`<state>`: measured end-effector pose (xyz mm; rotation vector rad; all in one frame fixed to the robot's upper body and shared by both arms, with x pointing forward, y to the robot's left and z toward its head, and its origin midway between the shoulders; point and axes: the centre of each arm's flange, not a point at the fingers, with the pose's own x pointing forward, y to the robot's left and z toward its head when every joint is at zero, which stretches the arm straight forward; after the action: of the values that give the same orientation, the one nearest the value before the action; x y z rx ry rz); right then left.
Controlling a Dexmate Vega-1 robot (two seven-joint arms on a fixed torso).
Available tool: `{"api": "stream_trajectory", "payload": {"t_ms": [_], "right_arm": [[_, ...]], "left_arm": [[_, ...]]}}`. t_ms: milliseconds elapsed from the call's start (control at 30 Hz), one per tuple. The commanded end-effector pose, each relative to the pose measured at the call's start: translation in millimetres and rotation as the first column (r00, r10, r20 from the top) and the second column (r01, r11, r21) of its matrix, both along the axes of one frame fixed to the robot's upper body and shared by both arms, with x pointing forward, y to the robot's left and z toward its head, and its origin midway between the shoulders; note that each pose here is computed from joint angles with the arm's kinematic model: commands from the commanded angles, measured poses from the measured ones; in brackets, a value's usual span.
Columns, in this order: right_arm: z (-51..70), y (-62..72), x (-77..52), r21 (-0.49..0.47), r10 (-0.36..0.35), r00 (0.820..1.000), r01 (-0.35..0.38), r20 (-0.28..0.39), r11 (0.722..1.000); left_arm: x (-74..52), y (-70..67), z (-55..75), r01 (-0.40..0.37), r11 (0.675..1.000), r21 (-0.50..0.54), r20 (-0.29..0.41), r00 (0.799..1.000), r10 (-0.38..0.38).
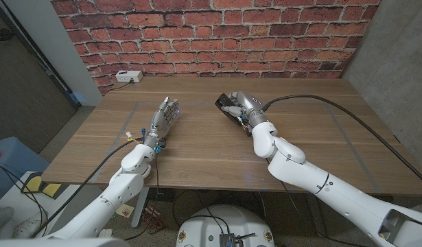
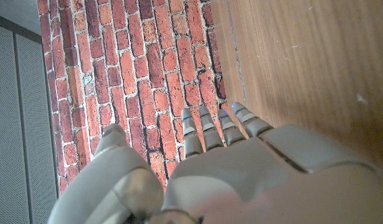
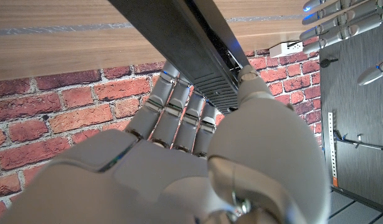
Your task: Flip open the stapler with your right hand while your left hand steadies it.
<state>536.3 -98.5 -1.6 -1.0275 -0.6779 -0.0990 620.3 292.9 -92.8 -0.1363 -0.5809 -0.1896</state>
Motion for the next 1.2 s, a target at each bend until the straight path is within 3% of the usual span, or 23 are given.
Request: {"api": "stream_trajectory", "payload": {"t_ms": [33, 200, 467, 700, 1200], "right_arm": [[2.8, -17.6, -0.6, 0.041, 0.075, 0.996, -0.076, 0.041, 0.996], [5.9, -24.9, 0.3, 0.044, 0.095, 0.993, -0.098, 0.062, 0.994], [11.6, -35.5, 5.8, 0.087, 0.137, 0.986, -0.145, 0.091, 0.986], [15.6, -45.0, 10.7, 0.106, 0.166, 0.980, -0.178, 0.107, 0.978], [10.7, -66.5, 13.9, 0.178, 0.197, 0.969, -0.223, 0.150, 0.959]], "left_arm": [[-11.8, -20.0, 13.5, -0.005, 1.000, -0.002, 0.030, 1.000, 0.005], [-14.3, -26.3, 20.3, -0.020, 1.000, 0.012, 0.042, 0.999, 0.020], [-13.3, -40.4, 22.6, 0.028, 0.999, -0.037, 0.065, 0.998, -0.026], [-12.0, -52.5, 26.4, 0.024, 0.998, -0.051, 0.082, 0.996, -0.020], [-20.5, -78.0, 37.5, 0.040, 0.998, -0.055, 0.124, 0.992, -0.033]]}}
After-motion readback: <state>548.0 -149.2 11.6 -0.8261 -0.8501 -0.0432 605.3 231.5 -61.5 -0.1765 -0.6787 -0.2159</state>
